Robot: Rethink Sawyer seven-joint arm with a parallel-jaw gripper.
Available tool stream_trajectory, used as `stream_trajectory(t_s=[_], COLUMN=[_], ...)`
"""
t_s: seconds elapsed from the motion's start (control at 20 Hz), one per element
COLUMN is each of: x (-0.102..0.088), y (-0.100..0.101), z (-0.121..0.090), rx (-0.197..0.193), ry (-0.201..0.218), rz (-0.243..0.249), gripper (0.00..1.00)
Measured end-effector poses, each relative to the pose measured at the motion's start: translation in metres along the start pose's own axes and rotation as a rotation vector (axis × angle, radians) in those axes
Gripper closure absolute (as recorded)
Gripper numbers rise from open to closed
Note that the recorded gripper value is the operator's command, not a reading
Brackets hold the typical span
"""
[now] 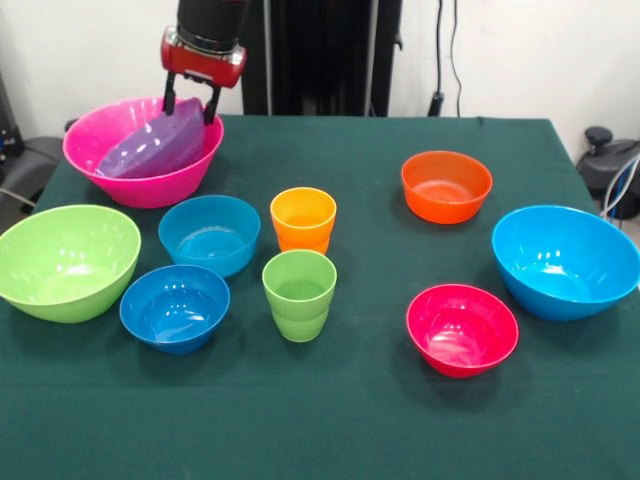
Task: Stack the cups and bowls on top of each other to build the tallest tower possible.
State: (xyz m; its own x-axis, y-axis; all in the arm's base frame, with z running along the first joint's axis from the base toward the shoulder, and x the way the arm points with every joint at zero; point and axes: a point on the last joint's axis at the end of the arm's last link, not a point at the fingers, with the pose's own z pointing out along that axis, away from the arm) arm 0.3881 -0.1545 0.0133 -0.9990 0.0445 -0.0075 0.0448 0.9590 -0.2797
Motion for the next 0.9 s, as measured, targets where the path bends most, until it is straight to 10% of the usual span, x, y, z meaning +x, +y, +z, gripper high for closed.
stream_trajectory(t_s=[0.9], x=[-0.022], y=[-0.036], z=[-0.058], rx=[0.004], ry=[0.008], rz=[0.287], gripper=[0.00])
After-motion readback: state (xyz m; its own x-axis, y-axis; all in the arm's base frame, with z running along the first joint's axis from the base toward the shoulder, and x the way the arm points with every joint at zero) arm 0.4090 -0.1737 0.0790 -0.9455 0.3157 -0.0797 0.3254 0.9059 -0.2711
